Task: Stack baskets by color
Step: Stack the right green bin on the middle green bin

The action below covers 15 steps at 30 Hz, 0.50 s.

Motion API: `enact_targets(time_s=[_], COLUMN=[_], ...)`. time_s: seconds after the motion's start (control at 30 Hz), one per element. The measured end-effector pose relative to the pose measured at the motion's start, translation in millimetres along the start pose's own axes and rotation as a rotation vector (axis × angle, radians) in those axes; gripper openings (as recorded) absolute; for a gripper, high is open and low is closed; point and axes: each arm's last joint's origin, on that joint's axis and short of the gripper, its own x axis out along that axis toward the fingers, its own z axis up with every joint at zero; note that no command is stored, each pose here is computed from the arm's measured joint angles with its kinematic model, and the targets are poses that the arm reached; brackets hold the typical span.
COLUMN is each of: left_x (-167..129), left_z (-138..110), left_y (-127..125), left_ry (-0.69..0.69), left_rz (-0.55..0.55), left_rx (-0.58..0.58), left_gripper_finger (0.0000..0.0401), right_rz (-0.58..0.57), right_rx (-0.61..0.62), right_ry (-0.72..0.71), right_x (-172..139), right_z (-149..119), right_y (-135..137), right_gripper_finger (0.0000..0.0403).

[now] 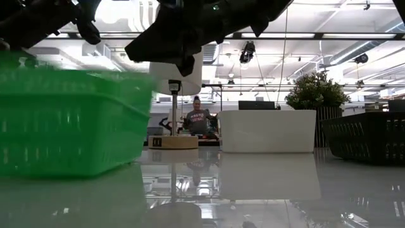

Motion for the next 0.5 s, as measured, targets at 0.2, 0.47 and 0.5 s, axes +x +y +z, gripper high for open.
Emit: enact_targets(time_s=[0.2, 0.47, 0.5], left_x=[0.0, 0.0, 0.0], left_z=[0.0, 0.0, 0.0], left_y=[0.0, 0.2, 0.2], left_ry=[0.0, -0.002, -0.002], left_rz=[0.0, 0.007, 0.007], left_rx=[0.0, 0.0, 0.0], left_gripper_finger=[0.0089, 0.0089, 0.0089], right_rz=[-0.001, -0.039, -0.056], right_rx=[-0.007, -0.029, -0.031], right_ry=[-0.005, -0.044, -0.048], right_x=[-0.1, -12.6, -12.8], right_z=[2.5, 22.7, 23.0], right_y=[-0.1, 7.6, 9.2], right_gripper_finger=[0.011, 0.0121, 0.0114])
